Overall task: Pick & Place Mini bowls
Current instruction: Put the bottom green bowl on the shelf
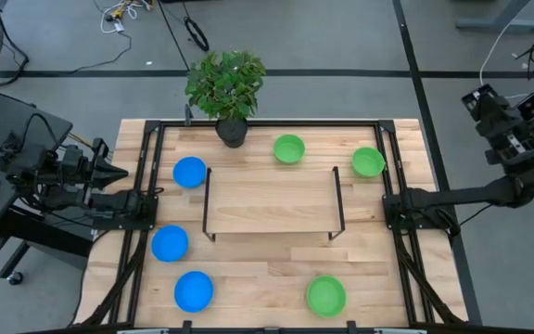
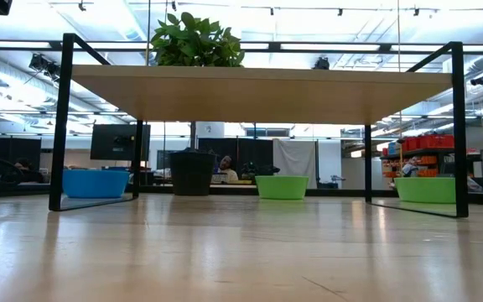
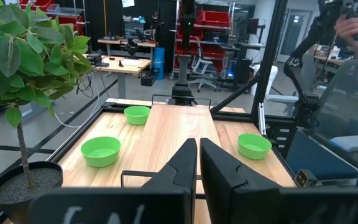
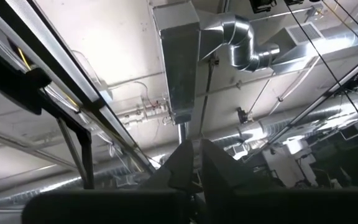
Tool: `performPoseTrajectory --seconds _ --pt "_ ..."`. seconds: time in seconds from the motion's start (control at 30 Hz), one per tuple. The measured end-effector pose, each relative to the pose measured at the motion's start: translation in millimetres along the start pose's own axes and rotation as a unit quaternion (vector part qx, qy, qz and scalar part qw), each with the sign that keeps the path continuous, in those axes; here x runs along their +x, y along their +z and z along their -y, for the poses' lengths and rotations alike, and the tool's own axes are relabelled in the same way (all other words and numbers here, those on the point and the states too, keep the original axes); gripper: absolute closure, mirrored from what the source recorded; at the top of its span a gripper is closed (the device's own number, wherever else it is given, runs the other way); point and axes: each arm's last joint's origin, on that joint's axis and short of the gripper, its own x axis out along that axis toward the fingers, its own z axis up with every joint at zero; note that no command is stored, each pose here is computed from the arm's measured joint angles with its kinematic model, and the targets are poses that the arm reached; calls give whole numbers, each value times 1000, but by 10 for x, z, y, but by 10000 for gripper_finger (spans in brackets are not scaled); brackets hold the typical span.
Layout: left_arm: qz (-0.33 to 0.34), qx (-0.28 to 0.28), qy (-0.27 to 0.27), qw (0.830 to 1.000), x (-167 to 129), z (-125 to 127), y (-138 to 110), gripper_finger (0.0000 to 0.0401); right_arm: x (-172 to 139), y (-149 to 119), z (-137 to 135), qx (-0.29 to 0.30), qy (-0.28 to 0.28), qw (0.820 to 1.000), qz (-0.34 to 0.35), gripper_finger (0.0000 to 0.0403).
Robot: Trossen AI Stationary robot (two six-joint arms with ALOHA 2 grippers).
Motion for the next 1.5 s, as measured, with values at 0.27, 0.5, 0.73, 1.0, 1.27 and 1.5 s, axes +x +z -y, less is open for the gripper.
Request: performPoseTrajectory --seconds 0.27,0.5,0.73,1.0,1.27,1.5 --pt "0 0 0 1000 0 0 0 378 283 238 -88 -15 -11 999 -49 369" --pt "0 0 0 1000 0 0 0 378 477 401 -148 -24 -20 995 -92 369" --pt "0 0 0 1000 0 0 0 378 599 562 -200 -28 -26 991 -124 369" --pt "0 0 0 1000 1 0 0 378 722 623 -229 -35 -38 981 -189 369" --pt "0 0 0 1000 1 0 0 378 822 601 -263 -27 -6 969 -247 369" --pt "0 0 0 1000 0 0 0 378 882 472 -262 -43 22 951 -306 369"
